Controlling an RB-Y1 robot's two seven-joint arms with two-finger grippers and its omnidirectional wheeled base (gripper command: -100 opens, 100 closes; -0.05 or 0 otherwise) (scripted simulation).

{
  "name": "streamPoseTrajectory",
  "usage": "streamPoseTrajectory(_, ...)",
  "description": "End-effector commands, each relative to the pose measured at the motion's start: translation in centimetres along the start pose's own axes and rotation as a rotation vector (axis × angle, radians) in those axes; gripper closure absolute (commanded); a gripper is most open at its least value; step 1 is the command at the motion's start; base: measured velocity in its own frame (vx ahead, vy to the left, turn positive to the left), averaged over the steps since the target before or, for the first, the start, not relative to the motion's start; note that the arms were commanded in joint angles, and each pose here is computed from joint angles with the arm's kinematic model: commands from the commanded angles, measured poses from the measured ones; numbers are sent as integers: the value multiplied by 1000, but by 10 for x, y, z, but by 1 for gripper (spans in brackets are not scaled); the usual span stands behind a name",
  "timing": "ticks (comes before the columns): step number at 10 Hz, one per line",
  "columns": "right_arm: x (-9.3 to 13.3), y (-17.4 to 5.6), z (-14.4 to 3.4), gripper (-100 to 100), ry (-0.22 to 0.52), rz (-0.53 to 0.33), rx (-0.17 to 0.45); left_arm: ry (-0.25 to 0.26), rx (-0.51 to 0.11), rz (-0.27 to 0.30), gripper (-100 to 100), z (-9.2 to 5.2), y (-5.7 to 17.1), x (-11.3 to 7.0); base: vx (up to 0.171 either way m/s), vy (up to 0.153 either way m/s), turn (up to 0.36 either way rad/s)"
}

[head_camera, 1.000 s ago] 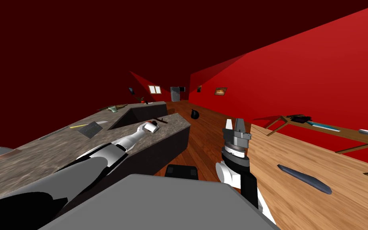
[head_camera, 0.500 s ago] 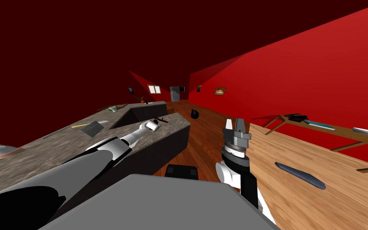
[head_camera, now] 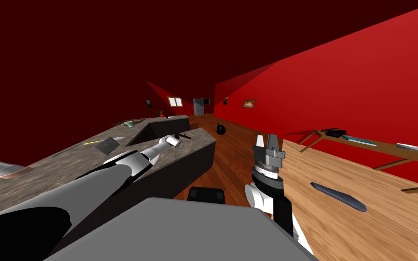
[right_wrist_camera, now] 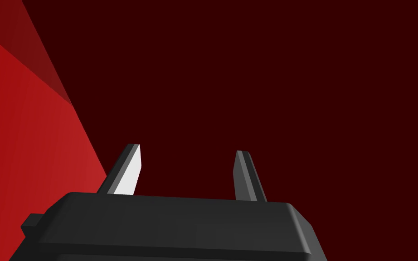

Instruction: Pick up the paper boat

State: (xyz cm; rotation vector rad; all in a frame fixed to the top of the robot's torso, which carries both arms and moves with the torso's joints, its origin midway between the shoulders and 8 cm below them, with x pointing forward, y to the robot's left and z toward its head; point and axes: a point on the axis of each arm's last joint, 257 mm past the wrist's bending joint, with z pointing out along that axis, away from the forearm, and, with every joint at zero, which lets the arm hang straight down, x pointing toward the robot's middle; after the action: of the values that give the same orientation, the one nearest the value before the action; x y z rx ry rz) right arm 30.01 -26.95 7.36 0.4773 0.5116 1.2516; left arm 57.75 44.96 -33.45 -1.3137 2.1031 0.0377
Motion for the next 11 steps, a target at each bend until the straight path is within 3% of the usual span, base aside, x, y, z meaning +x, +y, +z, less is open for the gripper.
streamPoseTrajectory(1, 0, 0, 0, 0, 0, 0, 0, -29, 12, 2, -100, -2, -12, -13, -67, 22, -23)
streamPoseTrajectory(2, 0, 0, 0, 0, 0, 0, 0, -39, -33, -12, -100, 4, 8, -20, -38, 6, -6)
streamPoseTrajectory(3, 0, 0, 0, 0, 0, 0, 0, -59, 11, -37, -100, -1, -14, -34, -66, 8, -12)
streamPoseTrajectory(5, 0, 0, 0, 0, 0, 0, 0, -89, -11, -25, -100, -3, -12, -48, -65, 6, -9)
streamPoseTrajectory(6, 0, 0, 0, 0, 0, 0, 0, -94, -34, -35, -100, 0, -1, -52, -9, 2, 1)
streamPoseTrajectory(9, 0, 0, 0, 0, 0, 0, 0, -95, -38, -38, -100, 0, 1, -52, 5, 0, 1)
streamPoseTrajectory(10, 0, 0, 0, 0, 0, 0, 0, -95, -37, -37, 100, 0, 1, -52, 4, 0, -17)
streamPoseTrajectory(11, 0, 0, 0, 0, 0, 0, 0, -96, -32, -37, 100, -1, -2, -53, 15, 1, -39)
